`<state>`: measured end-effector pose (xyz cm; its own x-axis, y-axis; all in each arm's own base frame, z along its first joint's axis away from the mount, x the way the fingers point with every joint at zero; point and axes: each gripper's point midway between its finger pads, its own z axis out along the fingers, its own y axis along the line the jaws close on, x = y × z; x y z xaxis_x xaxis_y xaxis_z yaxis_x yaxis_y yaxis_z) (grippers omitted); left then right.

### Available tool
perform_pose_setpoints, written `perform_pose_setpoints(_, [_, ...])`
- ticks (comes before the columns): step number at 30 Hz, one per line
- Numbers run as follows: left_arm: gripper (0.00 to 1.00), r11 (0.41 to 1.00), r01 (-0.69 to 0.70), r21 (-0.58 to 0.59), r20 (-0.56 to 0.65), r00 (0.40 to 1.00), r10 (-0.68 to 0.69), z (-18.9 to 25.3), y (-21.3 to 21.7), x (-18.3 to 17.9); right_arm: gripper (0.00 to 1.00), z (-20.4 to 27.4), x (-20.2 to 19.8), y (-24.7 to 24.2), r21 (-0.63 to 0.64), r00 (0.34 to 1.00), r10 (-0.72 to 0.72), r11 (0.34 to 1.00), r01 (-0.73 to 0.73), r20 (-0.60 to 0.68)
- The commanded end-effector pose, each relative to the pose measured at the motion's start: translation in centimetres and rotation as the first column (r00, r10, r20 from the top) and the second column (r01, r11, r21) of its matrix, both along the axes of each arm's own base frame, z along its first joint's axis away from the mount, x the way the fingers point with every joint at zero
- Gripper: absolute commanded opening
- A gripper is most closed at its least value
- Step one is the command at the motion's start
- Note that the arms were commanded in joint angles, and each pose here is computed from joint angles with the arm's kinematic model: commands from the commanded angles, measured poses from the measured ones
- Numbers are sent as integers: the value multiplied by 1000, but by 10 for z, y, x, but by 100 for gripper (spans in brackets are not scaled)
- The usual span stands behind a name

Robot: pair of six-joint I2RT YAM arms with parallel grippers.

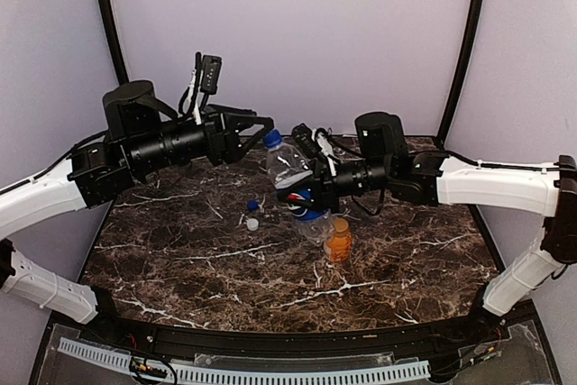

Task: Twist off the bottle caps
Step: Unscrew the bottle cap from the plastic bottle.

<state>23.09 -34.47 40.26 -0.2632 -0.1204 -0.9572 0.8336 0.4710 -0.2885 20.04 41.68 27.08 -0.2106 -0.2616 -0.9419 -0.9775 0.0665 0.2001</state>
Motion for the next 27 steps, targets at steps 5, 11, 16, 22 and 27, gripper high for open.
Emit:
perform_pose_setpoints(5, [73, 961, 275, 38, 195, 941, -277, 34, 4, -54, 6, 14, -42, 0, 79, 966, 257, 964, -255, -14])
perform_pose_setpoints(11, [70, 911, 409, 51, 219, 886, -409, 36, -3, -73, 6, 20, -59, 2, 96, 933, 356, 932, -351, -45])
perform_pose_setpoints(16, [65, 895, 443, 56, 210, 871, -444, 35, -10, -73, 6, 26, -67, 4, 108, 919, 391, 917, -385, -41])
perform_pose_setpoints(22, [58, 889, 454, 61, 197, 868, -457, 30, -14, -70, 6, 32, -76, 5, 116, 906, 421, 903, -414, -37])
perform_pose_setpoints(27, [50, 882, 467, 58, 187, 863, -469, 27, -16, -69, 6, 35, -79, 6, 117, 904, 427, 900, -421, -36])
